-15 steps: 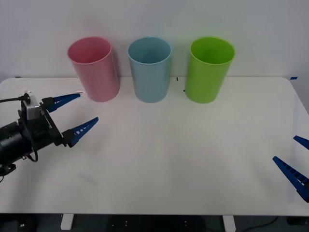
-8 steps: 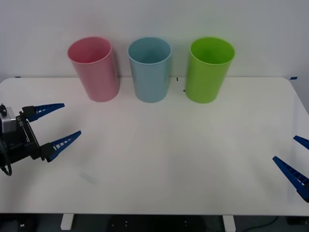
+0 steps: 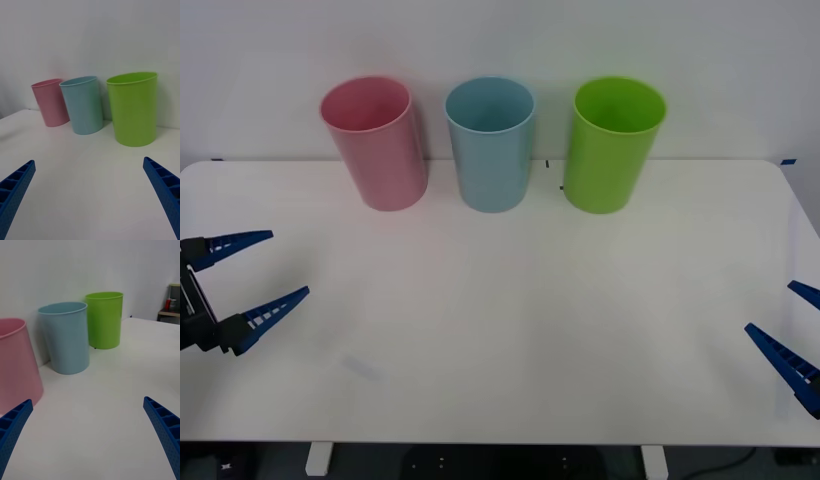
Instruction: Grasp the object on the table and drop it into the matching bin: aluminum can to the light blue bin, PET bottle to the pink bin.
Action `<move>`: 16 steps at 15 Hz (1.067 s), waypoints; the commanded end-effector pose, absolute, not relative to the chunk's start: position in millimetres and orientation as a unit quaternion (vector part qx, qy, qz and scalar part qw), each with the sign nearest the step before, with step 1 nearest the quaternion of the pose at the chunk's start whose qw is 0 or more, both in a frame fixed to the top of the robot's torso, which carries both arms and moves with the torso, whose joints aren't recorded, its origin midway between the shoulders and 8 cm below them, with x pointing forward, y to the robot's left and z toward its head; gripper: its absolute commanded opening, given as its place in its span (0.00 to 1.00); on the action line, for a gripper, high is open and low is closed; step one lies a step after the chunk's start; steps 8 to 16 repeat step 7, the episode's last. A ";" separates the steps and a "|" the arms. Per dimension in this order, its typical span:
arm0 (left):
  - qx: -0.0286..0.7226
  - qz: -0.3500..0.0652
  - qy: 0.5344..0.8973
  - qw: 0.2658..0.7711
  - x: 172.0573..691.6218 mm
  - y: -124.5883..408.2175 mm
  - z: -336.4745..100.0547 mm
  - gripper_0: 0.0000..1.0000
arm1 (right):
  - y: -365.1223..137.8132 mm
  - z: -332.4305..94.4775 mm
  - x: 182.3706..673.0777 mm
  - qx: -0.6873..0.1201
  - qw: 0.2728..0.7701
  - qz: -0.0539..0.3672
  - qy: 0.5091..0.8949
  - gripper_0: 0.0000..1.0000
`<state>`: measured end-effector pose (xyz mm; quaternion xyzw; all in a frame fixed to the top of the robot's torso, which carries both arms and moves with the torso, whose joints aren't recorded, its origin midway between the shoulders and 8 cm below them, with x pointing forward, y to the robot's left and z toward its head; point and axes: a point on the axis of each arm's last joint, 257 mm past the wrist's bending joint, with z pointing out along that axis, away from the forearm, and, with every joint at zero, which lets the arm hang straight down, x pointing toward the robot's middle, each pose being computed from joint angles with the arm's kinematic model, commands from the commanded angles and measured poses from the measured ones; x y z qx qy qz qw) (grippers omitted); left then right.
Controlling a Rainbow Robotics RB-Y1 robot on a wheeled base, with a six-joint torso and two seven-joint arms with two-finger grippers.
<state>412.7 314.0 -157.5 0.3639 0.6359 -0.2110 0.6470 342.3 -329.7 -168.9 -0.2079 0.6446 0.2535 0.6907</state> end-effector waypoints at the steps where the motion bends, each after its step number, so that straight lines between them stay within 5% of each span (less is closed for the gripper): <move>1: 0.370 -0.200 0.647 0.636 402.4 327.8 -160.5 1.00 | -329.7 -168.9 342.3 -0.208 0.691 0.253 0.645 1.00; 16: 0.379 -0.192 0.652 0.628 402.3 331.4 -163.0 1.00 | -329.7 -168.9 342.3 -0.208 0.691 0.253 0.645 1.00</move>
